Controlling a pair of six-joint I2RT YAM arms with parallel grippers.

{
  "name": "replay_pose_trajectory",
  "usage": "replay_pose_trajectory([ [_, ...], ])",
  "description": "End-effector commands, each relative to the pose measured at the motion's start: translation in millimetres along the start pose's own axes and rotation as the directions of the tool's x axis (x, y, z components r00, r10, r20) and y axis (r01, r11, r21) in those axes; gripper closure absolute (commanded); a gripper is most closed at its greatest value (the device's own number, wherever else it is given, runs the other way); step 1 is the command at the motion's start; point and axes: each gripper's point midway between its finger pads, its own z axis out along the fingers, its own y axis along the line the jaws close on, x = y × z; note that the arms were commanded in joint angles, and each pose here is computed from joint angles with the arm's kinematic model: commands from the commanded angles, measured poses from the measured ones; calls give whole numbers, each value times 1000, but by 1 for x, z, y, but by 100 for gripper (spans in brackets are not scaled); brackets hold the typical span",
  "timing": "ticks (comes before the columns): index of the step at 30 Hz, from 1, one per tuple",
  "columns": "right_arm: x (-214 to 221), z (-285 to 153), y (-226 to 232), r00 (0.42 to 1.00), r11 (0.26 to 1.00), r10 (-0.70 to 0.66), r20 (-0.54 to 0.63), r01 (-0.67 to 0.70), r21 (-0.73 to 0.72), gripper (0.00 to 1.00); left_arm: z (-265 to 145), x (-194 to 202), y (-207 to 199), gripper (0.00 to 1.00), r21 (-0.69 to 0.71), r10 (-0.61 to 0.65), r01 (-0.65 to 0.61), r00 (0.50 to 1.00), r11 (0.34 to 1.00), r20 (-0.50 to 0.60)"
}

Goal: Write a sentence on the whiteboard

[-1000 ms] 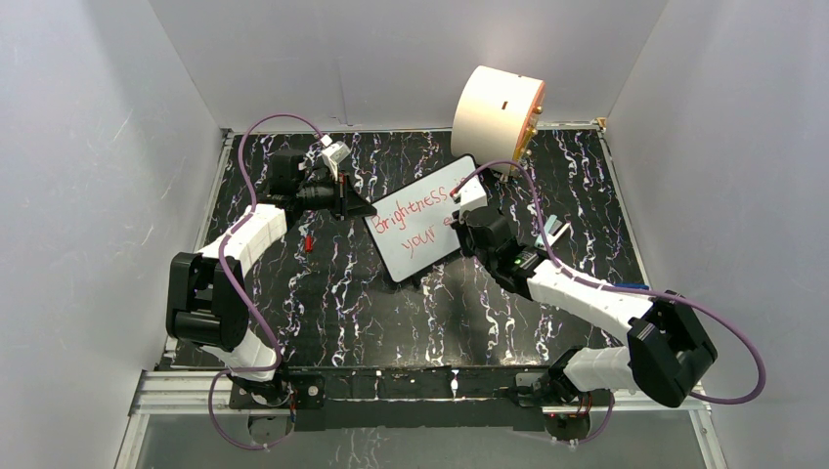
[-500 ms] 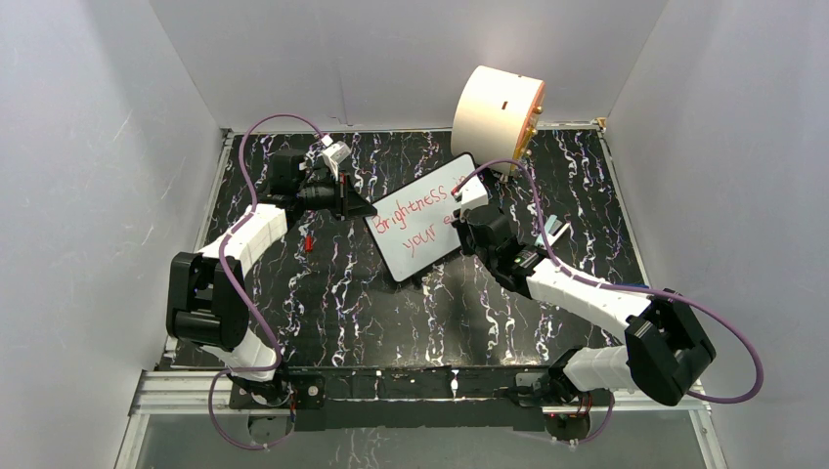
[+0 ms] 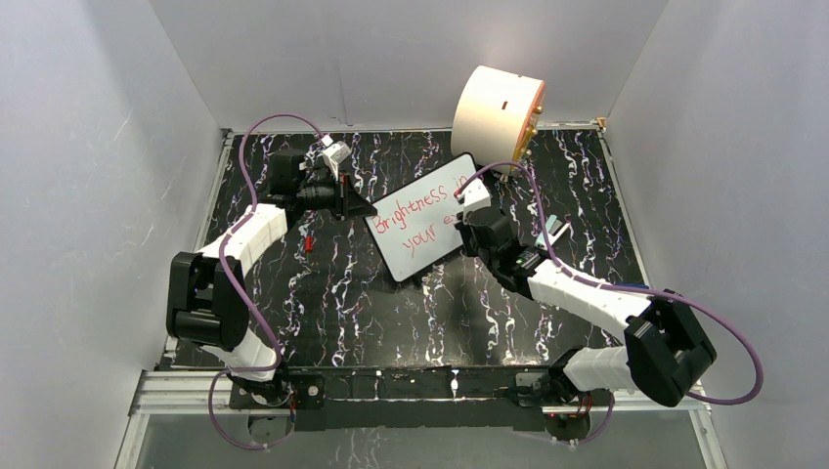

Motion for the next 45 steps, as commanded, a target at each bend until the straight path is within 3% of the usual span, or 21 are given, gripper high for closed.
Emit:
replay_pose_trajectory([
  [1,-18,-5,-4,998,1000,30,58,-30,4,100,10,39,14,100,-57,-69,63,992,996,-104],
  [25,-61,-4,-8,986,999,51,158,-50,-11,100,10,40,13,100,-55,-71,65,992,996,-106],
  [45,-41,3,-1,995,998,49,87,-46,-40,100,11,40,13,100,-52,-72,67,992,996,-108],
])
